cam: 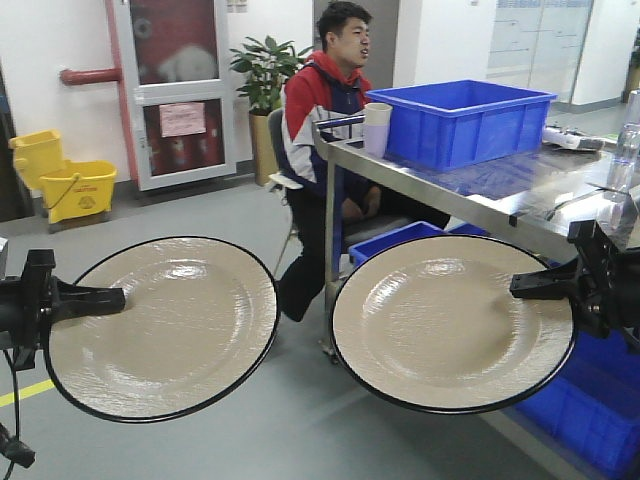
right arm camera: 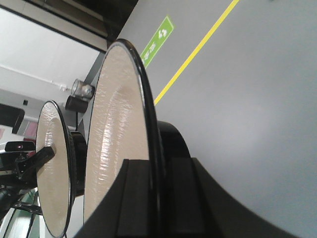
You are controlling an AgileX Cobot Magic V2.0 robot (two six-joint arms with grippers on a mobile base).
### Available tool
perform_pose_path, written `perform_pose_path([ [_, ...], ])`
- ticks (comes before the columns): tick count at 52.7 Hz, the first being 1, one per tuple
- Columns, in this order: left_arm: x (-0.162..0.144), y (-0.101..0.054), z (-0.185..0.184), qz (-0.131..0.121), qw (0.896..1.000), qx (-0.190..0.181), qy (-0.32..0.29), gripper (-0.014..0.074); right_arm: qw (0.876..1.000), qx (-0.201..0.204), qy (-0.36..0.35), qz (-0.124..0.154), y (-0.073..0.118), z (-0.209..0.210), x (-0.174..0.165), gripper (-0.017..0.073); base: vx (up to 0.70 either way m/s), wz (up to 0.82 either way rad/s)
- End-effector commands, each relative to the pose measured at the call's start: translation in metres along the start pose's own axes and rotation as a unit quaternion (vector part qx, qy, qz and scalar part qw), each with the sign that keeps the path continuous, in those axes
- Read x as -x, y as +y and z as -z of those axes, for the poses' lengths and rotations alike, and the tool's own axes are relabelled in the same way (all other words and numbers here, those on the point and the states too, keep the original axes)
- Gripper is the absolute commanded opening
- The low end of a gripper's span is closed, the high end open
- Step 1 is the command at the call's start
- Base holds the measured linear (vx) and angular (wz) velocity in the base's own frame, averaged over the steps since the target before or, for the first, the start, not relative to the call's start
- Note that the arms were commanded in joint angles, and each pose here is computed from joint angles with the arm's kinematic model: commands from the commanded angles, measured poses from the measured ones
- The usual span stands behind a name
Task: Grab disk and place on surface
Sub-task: 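Drive the base to the steel table holding both plates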
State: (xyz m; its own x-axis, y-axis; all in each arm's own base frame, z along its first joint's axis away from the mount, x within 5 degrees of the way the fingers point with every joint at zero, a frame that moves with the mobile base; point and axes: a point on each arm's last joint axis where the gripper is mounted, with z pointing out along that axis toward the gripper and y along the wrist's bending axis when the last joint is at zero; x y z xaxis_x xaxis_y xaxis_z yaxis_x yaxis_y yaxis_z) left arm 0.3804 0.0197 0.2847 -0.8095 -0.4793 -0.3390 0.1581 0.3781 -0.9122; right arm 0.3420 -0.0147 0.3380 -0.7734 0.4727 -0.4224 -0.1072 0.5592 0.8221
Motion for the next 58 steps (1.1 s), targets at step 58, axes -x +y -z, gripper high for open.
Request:
perform_pose_path([
  [58,0.0056,-0.0461,0.0109,-0.013,0.996,-0.086,-0.027,-0.0002,0.997,0.061,-0.044,0.003,0.0327,0.0163,0.0067,-0.0009,0.4,-0.28],
])
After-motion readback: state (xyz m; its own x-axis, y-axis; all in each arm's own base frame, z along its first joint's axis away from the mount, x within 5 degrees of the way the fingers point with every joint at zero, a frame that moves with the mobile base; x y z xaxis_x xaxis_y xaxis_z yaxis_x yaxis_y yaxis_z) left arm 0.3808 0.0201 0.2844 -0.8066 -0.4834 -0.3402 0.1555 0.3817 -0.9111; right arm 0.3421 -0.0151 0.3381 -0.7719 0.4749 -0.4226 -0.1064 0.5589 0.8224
